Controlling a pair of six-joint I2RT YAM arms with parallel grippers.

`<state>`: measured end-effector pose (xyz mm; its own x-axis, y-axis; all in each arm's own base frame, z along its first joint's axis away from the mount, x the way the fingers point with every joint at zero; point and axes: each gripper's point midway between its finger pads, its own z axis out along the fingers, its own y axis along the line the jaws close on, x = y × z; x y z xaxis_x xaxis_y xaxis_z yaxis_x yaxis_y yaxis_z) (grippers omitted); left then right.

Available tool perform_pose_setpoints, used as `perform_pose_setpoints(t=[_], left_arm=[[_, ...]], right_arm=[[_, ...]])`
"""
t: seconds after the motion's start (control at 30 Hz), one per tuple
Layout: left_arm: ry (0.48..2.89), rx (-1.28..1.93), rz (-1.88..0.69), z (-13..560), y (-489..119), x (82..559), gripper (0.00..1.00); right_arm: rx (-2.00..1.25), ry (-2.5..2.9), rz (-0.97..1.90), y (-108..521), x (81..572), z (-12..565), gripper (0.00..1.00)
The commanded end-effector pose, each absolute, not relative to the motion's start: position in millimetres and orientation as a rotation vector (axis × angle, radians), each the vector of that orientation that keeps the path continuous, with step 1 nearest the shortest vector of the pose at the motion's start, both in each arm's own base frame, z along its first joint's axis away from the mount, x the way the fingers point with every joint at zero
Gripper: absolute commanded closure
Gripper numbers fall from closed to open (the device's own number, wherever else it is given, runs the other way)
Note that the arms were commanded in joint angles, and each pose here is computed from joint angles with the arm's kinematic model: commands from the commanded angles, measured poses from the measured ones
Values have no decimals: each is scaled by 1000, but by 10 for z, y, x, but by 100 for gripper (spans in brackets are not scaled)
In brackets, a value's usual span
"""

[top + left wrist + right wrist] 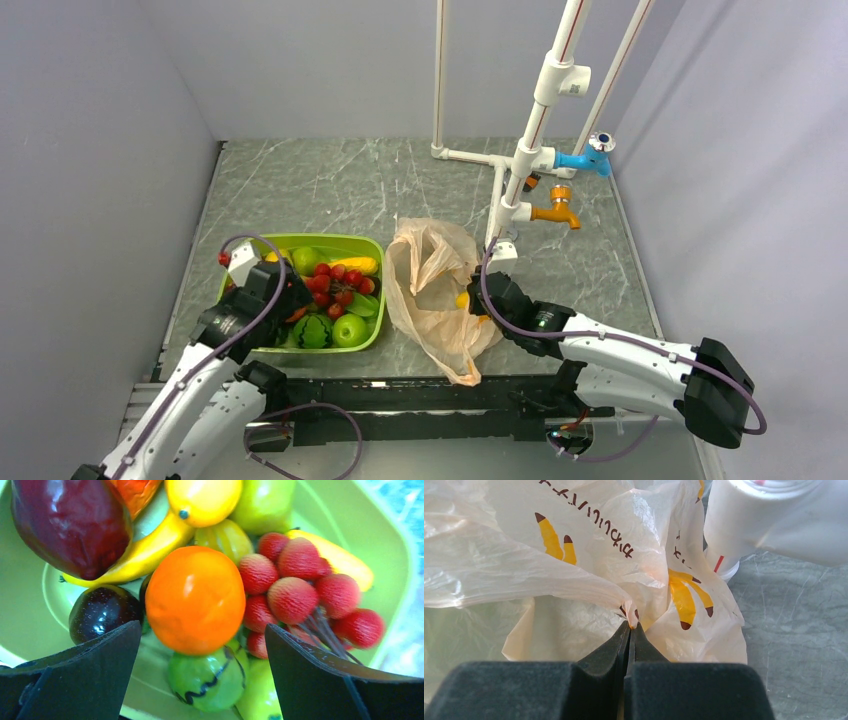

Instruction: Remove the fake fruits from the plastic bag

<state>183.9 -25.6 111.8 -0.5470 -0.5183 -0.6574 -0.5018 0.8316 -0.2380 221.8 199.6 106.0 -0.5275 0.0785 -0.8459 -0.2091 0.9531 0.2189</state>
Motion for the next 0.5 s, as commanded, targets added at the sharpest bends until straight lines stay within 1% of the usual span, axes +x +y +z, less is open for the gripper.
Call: perform_pose_setpoints(t=[0.0, 0.17, 0.37, 0.47], left_arm=[[2181, -702, -205, 1600, -397, 1849, 1], [2172, -544, -452, 1851, -732, 1818, 1], [2112, -234, -871, 2159, -1377, 1763, 1], [2067, -172, -1073, 2222, -1649, 1742, 1]], right_arm=[[-90, 2052, 412, 2084, 2270, 1273, 100], [-94, 2046, 425, 2091, 2260, 1293, 100], [-111, 2061, 429, 2129, 2257, 1271, 100], [-121, 2066, 439, 2153, 2248, 1269, 100]])
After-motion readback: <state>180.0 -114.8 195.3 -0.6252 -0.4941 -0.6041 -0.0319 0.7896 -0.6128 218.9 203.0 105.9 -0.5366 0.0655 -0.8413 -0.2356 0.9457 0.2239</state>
